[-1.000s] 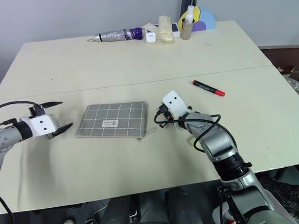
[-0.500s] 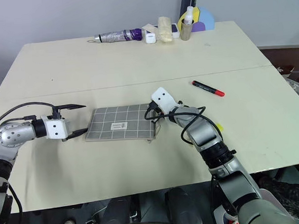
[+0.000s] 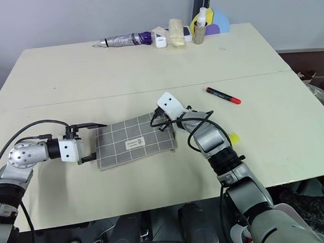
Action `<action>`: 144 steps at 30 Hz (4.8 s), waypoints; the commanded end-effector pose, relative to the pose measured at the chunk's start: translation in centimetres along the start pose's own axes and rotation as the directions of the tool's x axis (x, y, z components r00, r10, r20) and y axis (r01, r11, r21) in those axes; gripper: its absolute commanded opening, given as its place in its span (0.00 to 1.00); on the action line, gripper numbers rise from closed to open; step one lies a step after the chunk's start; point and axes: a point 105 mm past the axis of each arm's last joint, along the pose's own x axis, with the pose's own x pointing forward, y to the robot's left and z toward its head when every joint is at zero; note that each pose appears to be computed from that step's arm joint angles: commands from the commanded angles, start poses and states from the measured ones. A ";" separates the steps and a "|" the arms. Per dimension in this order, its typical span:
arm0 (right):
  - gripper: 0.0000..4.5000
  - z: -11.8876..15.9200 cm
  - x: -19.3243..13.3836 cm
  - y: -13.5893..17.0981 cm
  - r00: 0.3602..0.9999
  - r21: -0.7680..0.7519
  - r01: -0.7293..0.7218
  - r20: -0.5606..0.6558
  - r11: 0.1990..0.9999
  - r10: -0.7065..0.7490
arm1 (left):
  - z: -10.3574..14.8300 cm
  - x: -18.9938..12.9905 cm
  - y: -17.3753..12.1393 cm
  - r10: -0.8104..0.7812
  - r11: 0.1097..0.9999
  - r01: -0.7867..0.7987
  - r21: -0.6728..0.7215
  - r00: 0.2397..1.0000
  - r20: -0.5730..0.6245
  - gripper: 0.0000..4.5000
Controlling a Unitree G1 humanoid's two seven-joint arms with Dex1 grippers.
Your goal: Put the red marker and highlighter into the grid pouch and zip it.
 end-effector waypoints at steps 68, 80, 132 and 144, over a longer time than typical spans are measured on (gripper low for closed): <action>0.00 2.2 -7.9 -5.2 0.988 -0.171 0.150 0.052 0.974 -0.143 | 3.0 0.3 2.9 0.220 0.910 -0.158 -0.384 0.968 0.123 0.01; 0.89 3.5 -11.7 -7.3 0.975 -0.027 0.158 0.163 0.987 -0.152 | 6.6 3.4 5.5 0.446 0.678 -0.261 -0.687 0.889 0.103 0.00; 0.02 8.1 -7.5 7.6 0.923 -0.257 -0.290 0.181 0.922 0.341 | 9.6 13.8 3.8 0.474 0.724 -0.328 -0.607 0.876 0.092 0.00; 0.02 6.4 -9.5 6.6 0.917 -0.268 -0.357 0.084 0.895 0.391 | 10.1 16.3 4.6 0.439 0.788 -0.299 -0.538 0.886 0.151 0.00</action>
